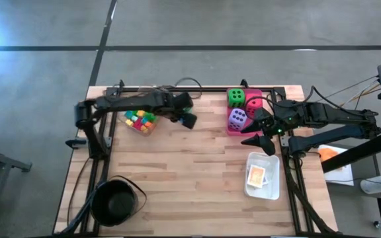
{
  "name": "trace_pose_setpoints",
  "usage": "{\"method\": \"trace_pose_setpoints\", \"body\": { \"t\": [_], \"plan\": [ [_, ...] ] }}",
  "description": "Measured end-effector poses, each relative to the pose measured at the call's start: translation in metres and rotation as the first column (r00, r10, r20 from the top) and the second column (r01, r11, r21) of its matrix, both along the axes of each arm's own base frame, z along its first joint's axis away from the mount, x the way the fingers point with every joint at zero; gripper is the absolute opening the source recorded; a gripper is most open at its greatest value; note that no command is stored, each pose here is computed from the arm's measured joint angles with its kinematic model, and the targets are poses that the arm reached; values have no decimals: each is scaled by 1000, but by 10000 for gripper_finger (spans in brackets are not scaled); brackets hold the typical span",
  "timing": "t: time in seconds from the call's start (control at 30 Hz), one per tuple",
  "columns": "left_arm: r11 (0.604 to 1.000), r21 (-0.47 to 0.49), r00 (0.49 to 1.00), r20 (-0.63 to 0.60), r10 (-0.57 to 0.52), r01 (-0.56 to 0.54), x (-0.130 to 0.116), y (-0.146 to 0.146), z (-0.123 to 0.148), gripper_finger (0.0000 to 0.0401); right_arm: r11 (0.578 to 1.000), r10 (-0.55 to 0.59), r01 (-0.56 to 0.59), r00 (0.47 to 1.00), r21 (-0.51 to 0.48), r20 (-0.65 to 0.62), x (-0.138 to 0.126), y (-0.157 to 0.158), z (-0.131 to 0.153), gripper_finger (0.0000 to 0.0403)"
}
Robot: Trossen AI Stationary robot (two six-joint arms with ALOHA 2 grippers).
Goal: Pick & Place Toys
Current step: Put the blue game piece into the transparent bin
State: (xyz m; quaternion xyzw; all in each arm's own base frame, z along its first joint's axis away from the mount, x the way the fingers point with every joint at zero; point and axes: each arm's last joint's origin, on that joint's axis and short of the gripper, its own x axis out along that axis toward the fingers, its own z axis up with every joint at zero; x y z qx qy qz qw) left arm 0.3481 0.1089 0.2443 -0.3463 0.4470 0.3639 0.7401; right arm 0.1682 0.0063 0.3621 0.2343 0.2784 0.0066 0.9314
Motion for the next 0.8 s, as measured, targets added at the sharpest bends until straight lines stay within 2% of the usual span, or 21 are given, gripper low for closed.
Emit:
{"method": "trace_pose_setpoints", "body": {
  "t": [0.17,0.33,0.53,0.8],
  "plan": [
    [993,93,996,-33,82,-79,-32,11,32,279,1000,0,0,1000,0,0,0,0,0,256],
    [969,192,974,-137,182,-154,-67,23,51,281,1000,0,0,1000,0,2,0,0,0,256],
    [960,179,957,-160,242,-213,-100,31,51,282,1000,-1,1,1000,0,3,0,0,0,256],
    [955,75,940,-171,295,-286,-141,22,29,282,1000,-1,1,1000,0,4,0,0,0,256]
  ]
}}
